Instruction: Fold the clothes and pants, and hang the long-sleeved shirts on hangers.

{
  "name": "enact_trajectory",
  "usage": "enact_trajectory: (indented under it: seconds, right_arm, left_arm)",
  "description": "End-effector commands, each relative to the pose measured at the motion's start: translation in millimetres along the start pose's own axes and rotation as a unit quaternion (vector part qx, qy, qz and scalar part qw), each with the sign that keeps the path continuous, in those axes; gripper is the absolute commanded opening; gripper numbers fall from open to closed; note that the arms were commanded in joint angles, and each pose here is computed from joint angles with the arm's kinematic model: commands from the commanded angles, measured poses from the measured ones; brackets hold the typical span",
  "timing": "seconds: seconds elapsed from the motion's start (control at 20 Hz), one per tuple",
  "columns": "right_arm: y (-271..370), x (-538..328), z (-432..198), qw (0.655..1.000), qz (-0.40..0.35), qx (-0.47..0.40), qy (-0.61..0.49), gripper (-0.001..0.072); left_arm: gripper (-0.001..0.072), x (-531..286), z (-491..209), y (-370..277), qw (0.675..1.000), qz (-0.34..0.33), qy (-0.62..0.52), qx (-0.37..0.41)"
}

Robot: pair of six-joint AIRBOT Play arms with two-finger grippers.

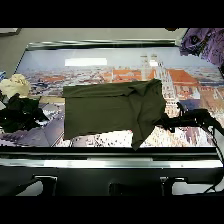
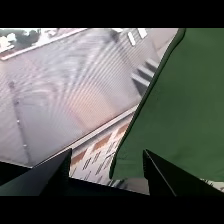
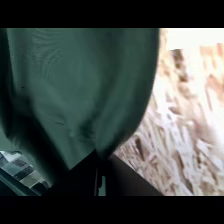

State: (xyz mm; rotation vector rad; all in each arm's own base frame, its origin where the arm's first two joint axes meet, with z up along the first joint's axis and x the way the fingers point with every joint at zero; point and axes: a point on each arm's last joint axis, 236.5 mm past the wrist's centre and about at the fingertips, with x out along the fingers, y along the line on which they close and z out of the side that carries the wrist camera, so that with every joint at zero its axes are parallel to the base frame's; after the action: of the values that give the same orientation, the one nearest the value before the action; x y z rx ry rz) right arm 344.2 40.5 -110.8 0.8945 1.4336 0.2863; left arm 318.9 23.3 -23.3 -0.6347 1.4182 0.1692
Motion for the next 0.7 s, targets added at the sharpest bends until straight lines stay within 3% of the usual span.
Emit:
enact_trajectory:
  seconds: [0.0, 0.3, 0.65]
  right_arm:
    - [-1, -3, 10, 0.999, -0.021, -0.027, -0.026, 0.0027]
    - [23, -26, 14, 0.996, -0.018, -0.059, -0.058, 0.0027]
    - [33, -37, 15, 0.995, -0.016, -0.063, -0.075, 0.0028]
  left_arm:
    - [0.0514, 17, -11, 5, 0.999, -0.031, 0.014, 0.015]
    - [0.0514, 65, -49, -5, 0.990, -0.133, 0.040, -0.012]
    - [0.0513, 92, -86, -26, 0.985, -0.133, 0.105, 0.017]
